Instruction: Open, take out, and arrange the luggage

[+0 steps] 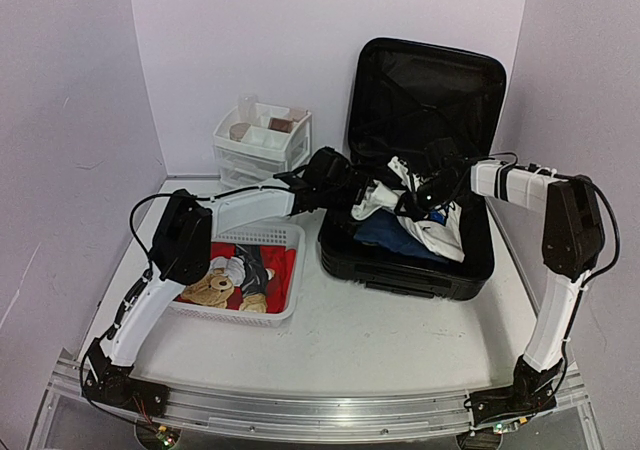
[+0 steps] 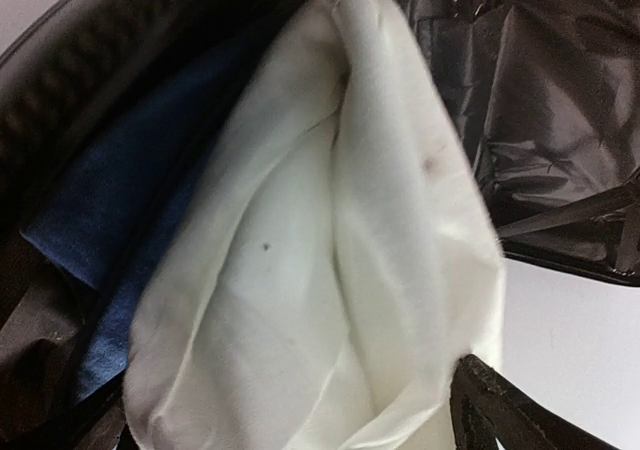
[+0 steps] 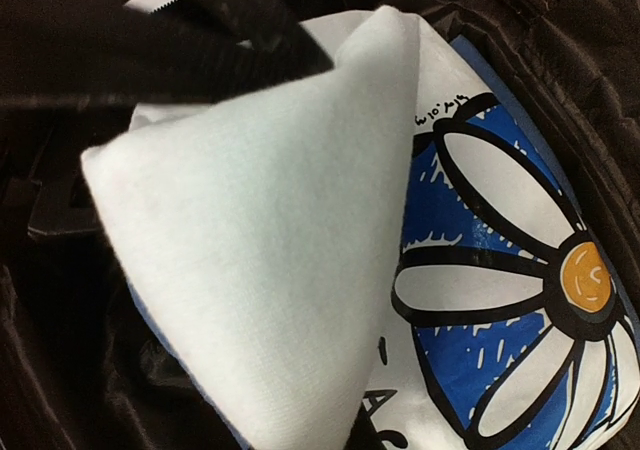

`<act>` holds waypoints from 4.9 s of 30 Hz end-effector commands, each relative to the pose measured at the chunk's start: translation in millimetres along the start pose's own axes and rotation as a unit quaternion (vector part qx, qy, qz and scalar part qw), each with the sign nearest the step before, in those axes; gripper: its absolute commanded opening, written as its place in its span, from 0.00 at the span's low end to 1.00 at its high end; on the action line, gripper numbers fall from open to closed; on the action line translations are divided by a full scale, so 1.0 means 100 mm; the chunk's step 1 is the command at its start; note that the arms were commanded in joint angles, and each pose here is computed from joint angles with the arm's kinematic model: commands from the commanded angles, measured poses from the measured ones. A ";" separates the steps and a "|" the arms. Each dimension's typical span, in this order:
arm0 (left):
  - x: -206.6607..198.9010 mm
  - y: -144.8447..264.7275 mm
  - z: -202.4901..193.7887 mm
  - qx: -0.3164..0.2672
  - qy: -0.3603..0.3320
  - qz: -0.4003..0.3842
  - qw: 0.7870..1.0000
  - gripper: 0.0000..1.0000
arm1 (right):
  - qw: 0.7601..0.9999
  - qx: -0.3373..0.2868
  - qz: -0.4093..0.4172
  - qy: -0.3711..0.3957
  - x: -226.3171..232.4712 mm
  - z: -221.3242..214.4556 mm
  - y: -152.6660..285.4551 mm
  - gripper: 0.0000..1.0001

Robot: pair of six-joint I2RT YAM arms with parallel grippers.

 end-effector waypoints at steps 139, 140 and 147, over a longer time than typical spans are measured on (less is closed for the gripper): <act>1.23 3.82 1.01 -0.176 -0.518 0.213 0.809 0.00 | 0.990 -0.128 -0.063 0.015 0.43 0.51 1.44 0.98; 1.28 3.80 1.04 -0.175 -0.506 0.228 0.813 0.00 | 0.990 -0.128 -0.063 0.015 0.43 0.52 1.44 0.98; 1.47 3.99 1.18 -0.235 -0.419 0.357 0.801 0.40 | 0.990 -0.122 -0.062 0.019 0.44 0.49 1.41 0.98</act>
Point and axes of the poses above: each gripper's point midway between its finger pads, its own y axis back along the fingers, its own x axis along the line the jaws close on, z = x × y, the point moved 8 cm from there along y, back along the fingers, and after that the axes turned 5 degrees about y, right-handed, at the moved point
